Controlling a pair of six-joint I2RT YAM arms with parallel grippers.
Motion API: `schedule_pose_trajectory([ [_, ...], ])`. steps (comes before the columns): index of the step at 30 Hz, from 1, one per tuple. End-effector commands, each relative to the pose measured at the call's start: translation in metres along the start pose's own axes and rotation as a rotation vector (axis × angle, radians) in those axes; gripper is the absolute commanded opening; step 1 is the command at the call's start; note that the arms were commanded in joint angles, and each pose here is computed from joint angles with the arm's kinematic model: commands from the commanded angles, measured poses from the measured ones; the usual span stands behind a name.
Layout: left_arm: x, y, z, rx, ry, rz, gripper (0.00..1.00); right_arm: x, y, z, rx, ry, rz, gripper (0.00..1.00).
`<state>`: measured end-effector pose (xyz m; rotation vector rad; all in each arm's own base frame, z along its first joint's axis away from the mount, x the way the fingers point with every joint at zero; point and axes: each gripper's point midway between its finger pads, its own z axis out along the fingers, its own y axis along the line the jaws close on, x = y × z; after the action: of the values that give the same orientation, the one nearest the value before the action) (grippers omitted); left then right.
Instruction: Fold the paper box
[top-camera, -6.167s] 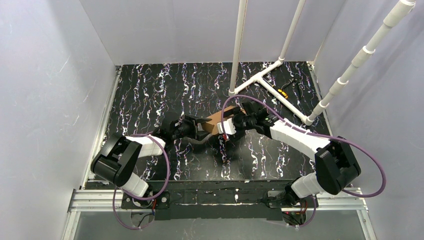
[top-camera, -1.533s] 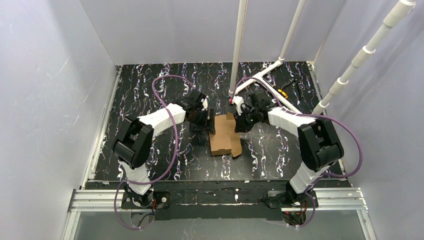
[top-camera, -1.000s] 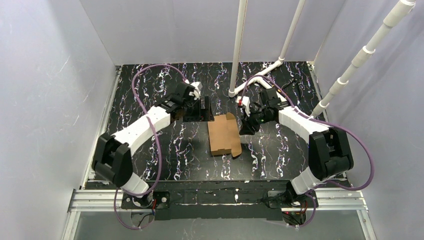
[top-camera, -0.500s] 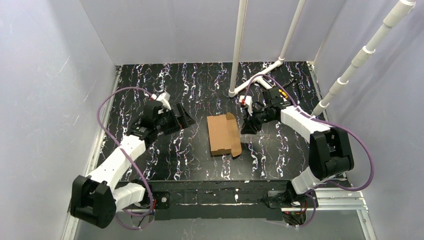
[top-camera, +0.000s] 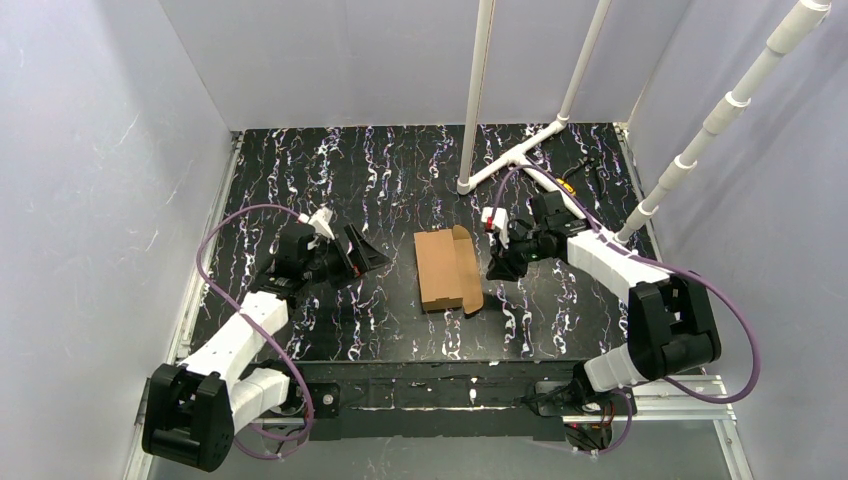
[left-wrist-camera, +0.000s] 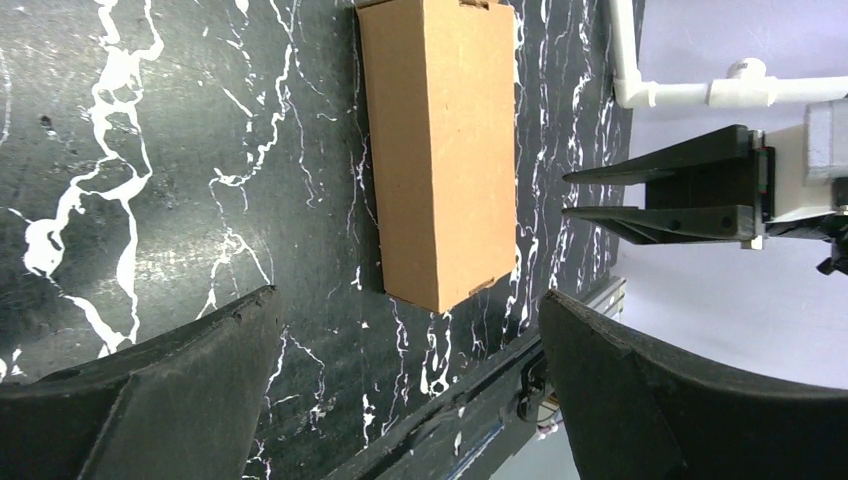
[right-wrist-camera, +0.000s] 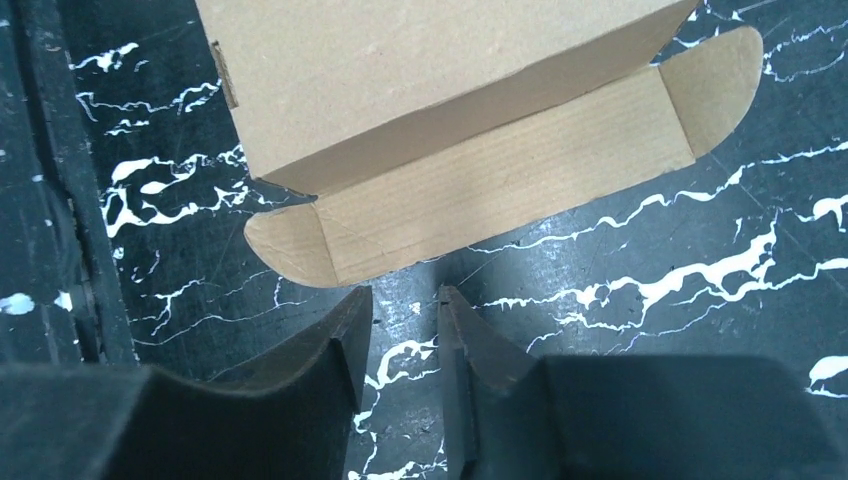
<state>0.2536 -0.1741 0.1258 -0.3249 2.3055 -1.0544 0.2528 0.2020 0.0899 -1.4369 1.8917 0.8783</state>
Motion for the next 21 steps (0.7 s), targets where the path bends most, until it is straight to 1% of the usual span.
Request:
schedule_pose_trajectory([
  [1,0.005,-0.012,-0.002,0.078,0.028,0.019,0.98,-0.01,-0.014,0.004,0.102,-0.016,-0.09,0.34],
  [5,0.01,-0.006,0.003,0.06,0.057,-0.007,0.98,-0.009,-0.02,0.018,0.15,0.029,-0.092,0.2],
  [8,0.013,0.001,0.008,0.04,0.075,-0.028,0.97,-0.002,-0.017,0.034,0.164,0.085,-0.121,0.15],
  [16,0.024,0.003,0.026,0.015,0.142,-0.036,0.92,0.0,0.005,0.07,0.121,0.139,-0.167,0.1],
  [21,0.024,0.008,0.03,-0.006,0.15,-0.027,0.9,-0.014,0.03,0.096,0.042,0.142,-0.18,0.08],
])
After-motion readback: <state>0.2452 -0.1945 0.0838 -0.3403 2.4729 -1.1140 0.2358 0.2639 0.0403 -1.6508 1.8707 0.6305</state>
